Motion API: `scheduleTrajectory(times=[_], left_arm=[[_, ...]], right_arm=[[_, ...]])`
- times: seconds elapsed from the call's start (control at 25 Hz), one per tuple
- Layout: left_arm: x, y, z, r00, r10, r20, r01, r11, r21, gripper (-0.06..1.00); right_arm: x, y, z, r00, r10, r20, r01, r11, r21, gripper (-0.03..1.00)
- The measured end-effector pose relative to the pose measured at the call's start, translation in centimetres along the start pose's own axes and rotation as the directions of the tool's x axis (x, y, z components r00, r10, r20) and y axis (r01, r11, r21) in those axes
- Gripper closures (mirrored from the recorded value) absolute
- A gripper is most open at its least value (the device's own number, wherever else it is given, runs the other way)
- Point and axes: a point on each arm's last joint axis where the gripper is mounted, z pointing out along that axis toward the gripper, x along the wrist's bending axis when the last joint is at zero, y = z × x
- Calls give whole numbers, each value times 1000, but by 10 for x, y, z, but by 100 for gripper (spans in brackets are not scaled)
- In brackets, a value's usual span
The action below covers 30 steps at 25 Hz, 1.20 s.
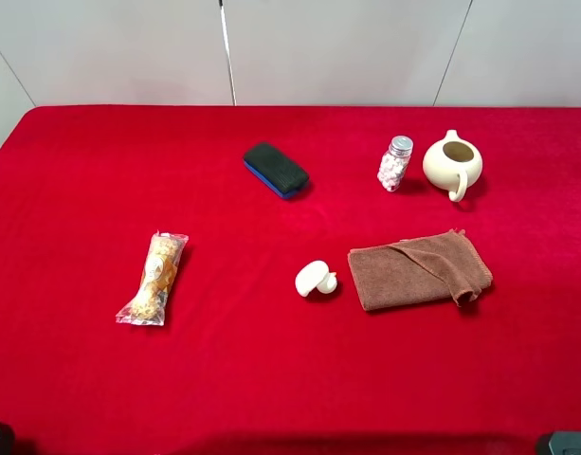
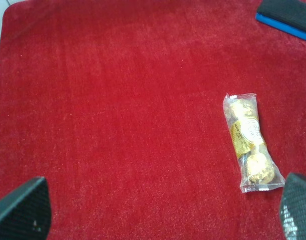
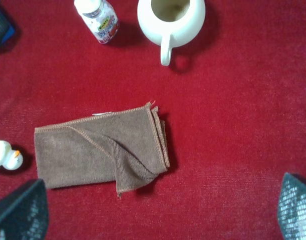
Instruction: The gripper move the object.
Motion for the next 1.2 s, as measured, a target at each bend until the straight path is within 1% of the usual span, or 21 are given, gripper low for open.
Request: scheduleTrajectory(times=[0.16, 0.44, 0.68, 0.88, 1.08, 1.2], left_arm=[[0, 0, 0, 1000, 0, 0, 0, 1000, 0, 4], [0, 0, 0, 1000, 0, 0, 0, 1000, 0, 4], [0, 0, 0, 1000, 0, 0, 0, 1000, 0, 4], [0, 0, 0, 1000, 0, 0, 0, 1000, 0, 4], [0, 0, 0, 1000, 0, 0, 0, 1000, 0, 4], [0, 0, 0, 1000, 0, 0, 0, 1000, 0, 4]], right_arm=[[-1, -32, -12, 1000, -4, -3, 4, 999, -46, 28], [-4, -87, -20, 1000, -9, -8, 8, 993, -117, 28], [-7, -120, -19, 1000, -14, -9, 12, 985, -171, 28], [-9, -138, -22, 1000, -22, 2, 22, 956, -292, 28], [-16, -158, -15, 998, -29, 58, 49, 927, -371, 28], [-19, -171, -8, 997, -32, 74, 60, 905, -422, 28]])
